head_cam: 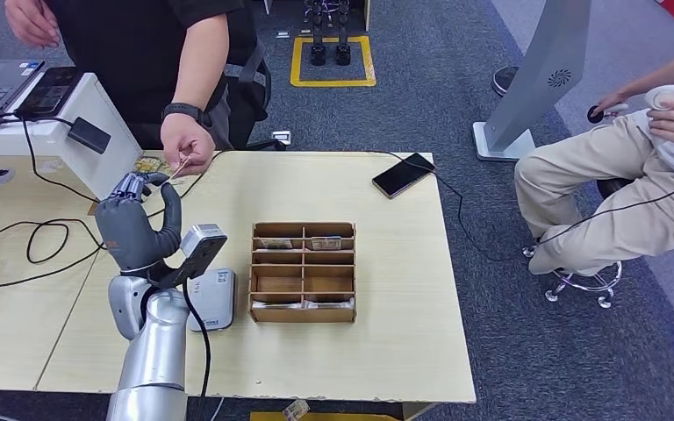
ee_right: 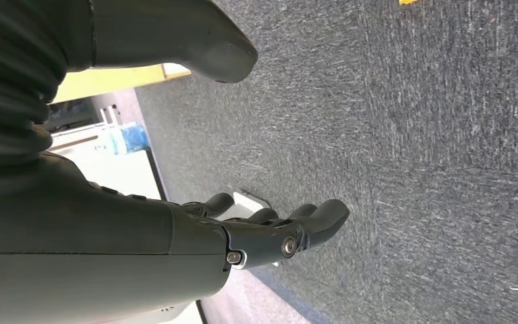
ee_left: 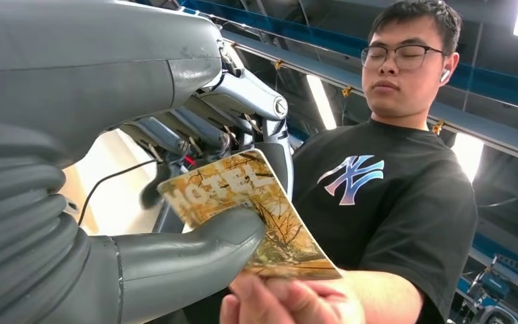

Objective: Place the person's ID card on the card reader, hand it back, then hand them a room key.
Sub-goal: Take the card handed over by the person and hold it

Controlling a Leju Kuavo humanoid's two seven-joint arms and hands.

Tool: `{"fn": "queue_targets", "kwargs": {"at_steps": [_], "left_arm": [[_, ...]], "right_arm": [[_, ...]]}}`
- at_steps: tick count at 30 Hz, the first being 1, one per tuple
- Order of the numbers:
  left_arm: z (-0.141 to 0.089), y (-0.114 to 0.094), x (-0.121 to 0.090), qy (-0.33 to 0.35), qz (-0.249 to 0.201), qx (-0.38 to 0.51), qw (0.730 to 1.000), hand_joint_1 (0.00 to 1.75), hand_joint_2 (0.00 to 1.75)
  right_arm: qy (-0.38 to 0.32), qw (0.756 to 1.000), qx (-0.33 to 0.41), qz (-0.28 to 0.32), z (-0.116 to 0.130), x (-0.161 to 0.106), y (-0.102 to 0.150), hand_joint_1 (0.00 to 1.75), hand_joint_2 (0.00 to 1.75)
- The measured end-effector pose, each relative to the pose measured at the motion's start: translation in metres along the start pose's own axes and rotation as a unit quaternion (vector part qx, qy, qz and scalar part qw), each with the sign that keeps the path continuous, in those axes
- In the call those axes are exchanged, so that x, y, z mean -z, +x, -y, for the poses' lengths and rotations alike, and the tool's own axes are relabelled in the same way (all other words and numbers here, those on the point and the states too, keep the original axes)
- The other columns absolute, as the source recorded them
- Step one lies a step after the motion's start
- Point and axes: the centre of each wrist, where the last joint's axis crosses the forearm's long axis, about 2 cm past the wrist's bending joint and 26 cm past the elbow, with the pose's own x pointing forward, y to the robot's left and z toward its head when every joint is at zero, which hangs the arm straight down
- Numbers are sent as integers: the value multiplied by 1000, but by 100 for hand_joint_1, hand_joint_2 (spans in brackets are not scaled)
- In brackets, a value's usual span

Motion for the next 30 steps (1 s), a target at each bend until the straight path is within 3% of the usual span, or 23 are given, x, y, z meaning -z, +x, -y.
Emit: {"fn": "queue_targets", "kwargs": {"at_steps": [10,18,24,30], "left_arm": [[0,-1,-1,10,-15,-11,1000,175,175],[-3,-6,-5,-19,11,29,999,175,175],[-10,-17,-14,-48,20,75,996,175,175],[-24,-39,-37,-60,-21,109,992,175,175]], "right_arm": [[0,1000,-13,-6,0,0,0,0,175],[7,1000,-19,-3,0,0,0,0,175],[9,1000,-20,-1,0,0,0,0,175],[9,1000,-23,-3,-2,0,-5,0,175]]}}
